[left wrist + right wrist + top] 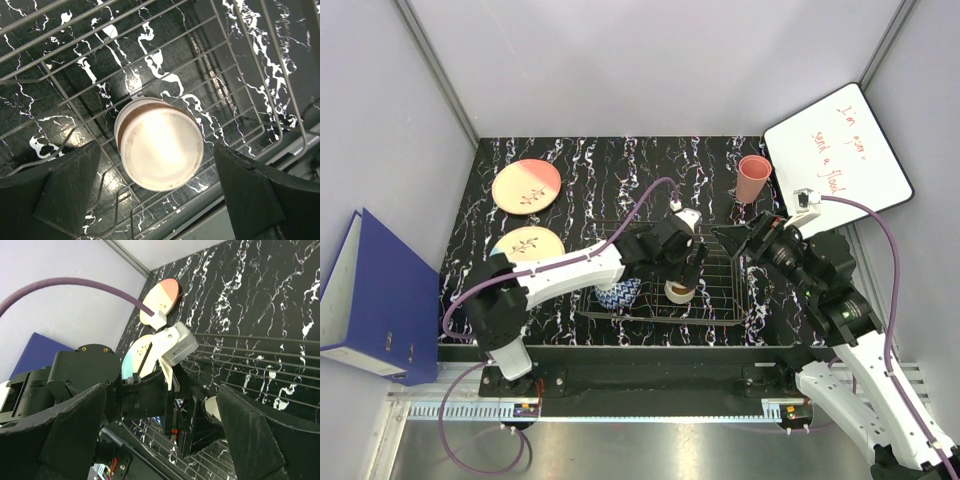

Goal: Unload the mixed dishes from the dish rack
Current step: Pick up the cup from the dish rack.

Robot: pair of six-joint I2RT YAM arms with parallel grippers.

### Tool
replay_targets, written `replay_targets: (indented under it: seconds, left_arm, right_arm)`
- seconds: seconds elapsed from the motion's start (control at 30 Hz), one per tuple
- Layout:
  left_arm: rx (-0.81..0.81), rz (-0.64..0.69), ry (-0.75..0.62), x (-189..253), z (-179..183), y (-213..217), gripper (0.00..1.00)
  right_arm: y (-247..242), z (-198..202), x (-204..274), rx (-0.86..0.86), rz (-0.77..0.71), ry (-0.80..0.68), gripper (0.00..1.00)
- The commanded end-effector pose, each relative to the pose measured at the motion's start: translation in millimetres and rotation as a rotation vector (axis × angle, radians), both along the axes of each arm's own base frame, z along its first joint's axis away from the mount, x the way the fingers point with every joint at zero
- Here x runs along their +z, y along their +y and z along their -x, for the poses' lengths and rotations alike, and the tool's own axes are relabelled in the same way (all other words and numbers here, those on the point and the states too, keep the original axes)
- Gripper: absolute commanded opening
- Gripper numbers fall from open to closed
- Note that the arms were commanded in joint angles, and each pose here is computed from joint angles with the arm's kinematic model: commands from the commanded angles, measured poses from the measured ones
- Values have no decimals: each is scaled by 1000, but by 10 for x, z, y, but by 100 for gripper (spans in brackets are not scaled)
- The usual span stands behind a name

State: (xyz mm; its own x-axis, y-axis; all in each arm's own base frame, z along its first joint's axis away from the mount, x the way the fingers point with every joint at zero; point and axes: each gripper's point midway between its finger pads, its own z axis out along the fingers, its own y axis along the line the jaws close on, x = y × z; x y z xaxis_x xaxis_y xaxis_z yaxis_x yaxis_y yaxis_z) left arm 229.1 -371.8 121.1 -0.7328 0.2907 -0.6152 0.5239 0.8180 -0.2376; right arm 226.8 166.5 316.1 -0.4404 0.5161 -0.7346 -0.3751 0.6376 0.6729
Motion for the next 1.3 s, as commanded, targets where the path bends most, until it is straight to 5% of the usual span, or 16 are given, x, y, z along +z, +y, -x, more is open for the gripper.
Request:
replay_targets:
  seconds: [0.0, 0.2, 0.33, 0.47, 0.63, 0.77, 0.83, 0.87, 0.93, 0.97, 1.27]
  left_arm:
    - [21, 14, -25, 33, -125, -104, 99]
    - [6, -8, -11, -82, -112, -105, 97]
    - [7, -5, -22, -41, -117, -91, 78]
    - [9, 24, -55, 149, -124, -60, 42]
    - [4, 120, -114, 735, -92, -27, 25]
    - [-9, 353, -245, 1779, -33, 122, 2]
    - [-73, 484, -226, 1995, 90, 146, 0]
    - [-114, 680, -259, 2472, 136, 222, 0]
    - [-122, 801, -244, 2455, 161, 351, 0]
    - [-128, 983, -309, 2890, 183, 524, 0]
    - [-188, 1368, -235, 2917, 166, 734, 0]
  right_arm:
    - [38, 19, 17, 21, -14, -9, 100]
    - [42, 2, -18, 17, -14, 1, 100]
    - [48, -14, -40, 15, -17, 6, 100]
    - [38, -7, -1, 13, -17, -7, 100]
    - [-24, 30, 123, -9, -14, -30, 100]
    - [-96, 47, 115, -45, -5, -21, 100]
    - [-121, 62, 96, -60, -27, -12, 100]
    - [-120, 66, 100, -61, -39, -13, 100]
    - [-77, 117, 92, -32, -71, -8, 100]
    - [-54, 129, 124, -18, -85, -20, 100]
    - [236, 375, 554, 206, -249, -150, 93]
